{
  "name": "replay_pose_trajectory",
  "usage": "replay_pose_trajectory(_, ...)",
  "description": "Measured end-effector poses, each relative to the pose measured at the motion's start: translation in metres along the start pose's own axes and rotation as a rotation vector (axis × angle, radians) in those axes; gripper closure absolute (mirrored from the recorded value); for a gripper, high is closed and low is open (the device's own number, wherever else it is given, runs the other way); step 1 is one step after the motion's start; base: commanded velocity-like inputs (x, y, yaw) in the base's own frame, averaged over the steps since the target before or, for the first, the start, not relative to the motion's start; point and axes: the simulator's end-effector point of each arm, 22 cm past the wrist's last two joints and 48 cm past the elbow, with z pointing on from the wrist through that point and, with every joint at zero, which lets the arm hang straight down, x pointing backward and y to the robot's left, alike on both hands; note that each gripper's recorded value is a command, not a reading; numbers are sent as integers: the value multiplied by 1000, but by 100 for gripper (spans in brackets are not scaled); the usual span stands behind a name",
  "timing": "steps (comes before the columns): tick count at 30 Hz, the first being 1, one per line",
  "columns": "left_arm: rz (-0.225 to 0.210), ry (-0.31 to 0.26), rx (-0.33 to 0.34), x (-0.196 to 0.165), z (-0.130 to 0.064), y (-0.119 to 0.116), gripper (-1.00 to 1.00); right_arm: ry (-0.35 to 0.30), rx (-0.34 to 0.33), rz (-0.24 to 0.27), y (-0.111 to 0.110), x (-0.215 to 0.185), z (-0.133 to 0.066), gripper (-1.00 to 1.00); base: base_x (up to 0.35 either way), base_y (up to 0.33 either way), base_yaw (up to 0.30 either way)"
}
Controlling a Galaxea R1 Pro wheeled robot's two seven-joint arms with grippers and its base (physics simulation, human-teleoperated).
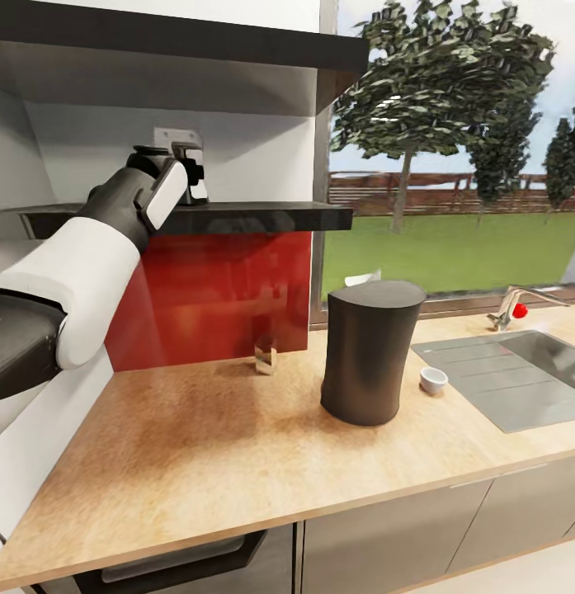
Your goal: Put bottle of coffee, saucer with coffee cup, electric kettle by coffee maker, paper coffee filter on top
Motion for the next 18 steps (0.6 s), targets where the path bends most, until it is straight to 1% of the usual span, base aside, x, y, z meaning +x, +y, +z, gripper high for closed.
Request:
replay_pose_trajectory(4, -2, 2, 1, 1, 0, 0, -100, 0, 8, 0, -6, 0, 0, -100, 163, 0, 0)
replay_pose_trajectory(6, -11, 6, 1, 3, 1, 1, -100, 0, 10, 0, -8, 0, 0, -100, 42, 0, 0)
replay_pose_trajectory(10, -13, 5, 2, 2, 1, 1, -100, 0, 11, 0, -9, 0, 0, -100, 31, 0, 0)
replay_pose_trajectory(16, -14, 4, 4, 1, 0, 0, -100, -1, 11, 0, -9, 0, 0, -100, 216, 0, 0)
replay_pose_trajectory(18, -15, 3, 5, 1, 0, 0, -100, 0, 11, 0, -9, 0, 0, -100, 116, 0, 0)
